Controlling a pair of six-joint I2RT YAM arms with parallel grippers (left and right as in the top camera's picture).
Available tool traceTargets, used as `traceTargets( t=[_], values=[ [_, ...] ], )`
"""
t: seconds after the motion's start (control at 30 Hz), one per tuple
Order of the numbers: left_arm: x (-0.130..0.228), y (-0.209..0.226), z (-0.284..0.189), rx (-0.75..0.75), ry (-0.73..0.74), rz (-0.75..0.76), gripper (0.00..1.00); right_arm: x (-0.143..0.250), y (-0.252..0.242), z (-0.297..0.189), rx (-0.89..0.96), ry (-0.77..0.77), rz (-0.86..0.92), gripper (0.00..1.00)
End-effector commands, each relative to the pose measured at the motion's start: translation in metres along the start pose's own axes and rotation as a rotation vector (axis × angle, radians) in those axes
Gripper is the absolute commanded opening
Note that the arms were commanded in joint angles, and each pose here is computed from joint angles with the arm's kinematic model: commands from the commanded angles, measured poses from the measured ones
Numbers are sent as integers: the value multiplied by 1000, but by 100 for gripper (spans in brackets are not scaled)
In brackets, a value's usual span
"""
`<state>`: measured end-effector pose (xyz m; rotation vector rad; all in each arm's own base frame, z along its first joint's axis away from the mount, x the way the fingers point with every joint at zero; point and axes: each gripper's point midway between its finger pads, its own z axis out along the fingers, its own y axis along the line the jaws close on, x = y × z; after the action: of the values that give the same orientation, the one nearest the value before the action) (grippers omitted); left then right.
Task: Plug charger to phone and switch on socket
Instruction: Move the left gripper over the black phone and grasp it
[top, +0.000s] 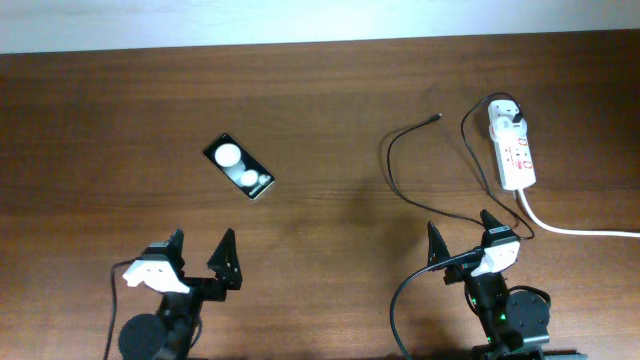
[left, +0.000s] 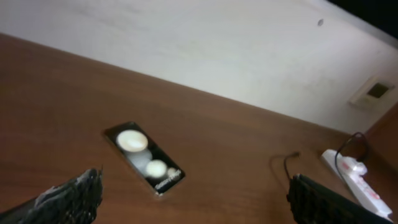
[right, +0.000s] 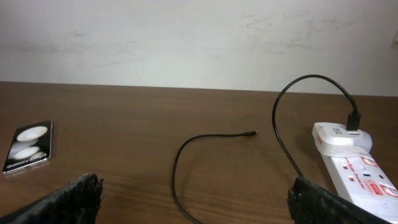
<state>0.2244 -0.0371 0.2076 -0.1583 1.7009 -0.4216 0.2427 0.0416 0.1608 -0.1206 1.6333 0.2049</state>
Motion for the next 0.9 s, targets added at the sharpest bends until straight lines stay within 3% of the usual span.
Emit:
traceTargets(
  t=[0.0,0.23,0.33,0.57,0.73,0.8,0.87],
  values=[
    [-37,-2,-11,-70,-14,72,99,1,1,0,-3,-1,4,99],
    [-62,-8,3,-133,171,158,99,1,1,0,-3,-1,4,99],
    [-54,10,13,-265,383,165,99,1,1,0,-4,-1,4,99],
    [-19,22,16,-333,670,148,99,1,1,0,-4,-1,4,99],
    [21,-19,16,-93,866,-11,99,1,1,0,-4,-1,4,99],
    [22,-18,27,-134,858,-101,99,1,1,0,-3,-1,4,99],
    [25,-3,32,-291,842,-251,99,1,1,0,-4,-1,4,99]
  ],
)
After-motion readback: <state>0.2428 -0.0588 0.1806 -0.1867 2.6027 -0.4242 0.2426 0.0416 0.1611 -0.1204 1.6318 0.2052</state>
